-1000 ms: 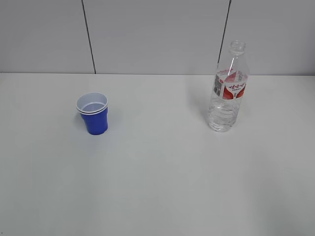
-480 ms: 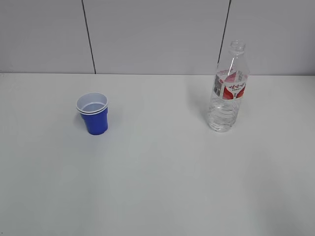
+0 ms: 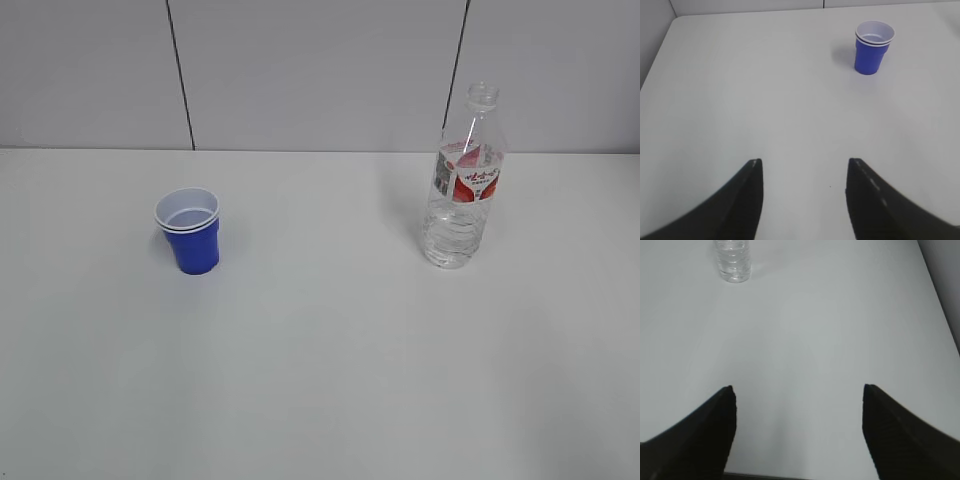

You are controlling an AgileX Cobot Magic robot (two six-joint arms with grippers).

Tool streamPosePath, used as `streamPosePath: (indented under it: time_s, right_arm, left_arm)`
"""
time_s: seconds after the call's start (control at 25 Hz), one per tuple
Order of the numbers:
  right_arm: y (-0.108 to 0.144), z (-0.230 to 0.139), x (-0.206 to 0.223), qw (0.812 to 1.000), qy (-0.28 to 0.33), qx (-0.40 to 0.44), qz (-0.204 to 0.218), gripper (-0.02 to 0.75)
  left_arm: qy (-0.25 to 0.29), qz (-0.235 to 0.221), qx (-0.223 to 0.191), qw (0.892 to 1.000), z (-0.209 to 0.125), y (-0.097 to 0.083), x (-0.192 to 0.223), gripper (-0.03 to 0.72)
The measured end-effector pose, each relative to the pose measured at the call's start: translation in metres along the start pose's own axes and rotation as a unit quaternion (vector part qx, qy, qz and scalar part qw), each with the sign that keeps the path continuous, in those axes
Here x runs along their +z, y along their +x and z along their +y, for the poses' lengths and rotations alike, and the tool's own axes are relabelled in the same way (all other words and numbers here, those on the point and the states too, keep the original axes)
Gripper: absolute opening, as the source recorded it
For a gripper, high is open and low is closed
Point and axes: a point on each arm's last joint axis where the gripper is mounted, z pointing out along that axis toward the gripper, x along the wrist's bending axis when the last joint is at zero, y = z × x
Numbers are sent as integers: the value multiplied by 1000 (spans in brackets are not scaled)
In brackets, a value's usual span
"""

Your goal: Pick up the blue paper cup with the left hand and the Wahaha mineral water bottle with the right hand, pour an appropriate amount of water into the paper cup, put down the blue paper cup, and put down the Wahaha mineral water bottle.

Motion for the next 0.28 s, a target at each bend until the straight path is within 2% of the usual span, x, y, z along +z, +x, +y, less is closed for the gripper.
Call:
streamPosePath:
  time_s: [0.28]
  right_arm:
    - [0, 0, 0, 1000, 0, 0, 0, 588]
  left_arm:
    - [0, 0, 0, 1000, 0, 0, 0, 405]
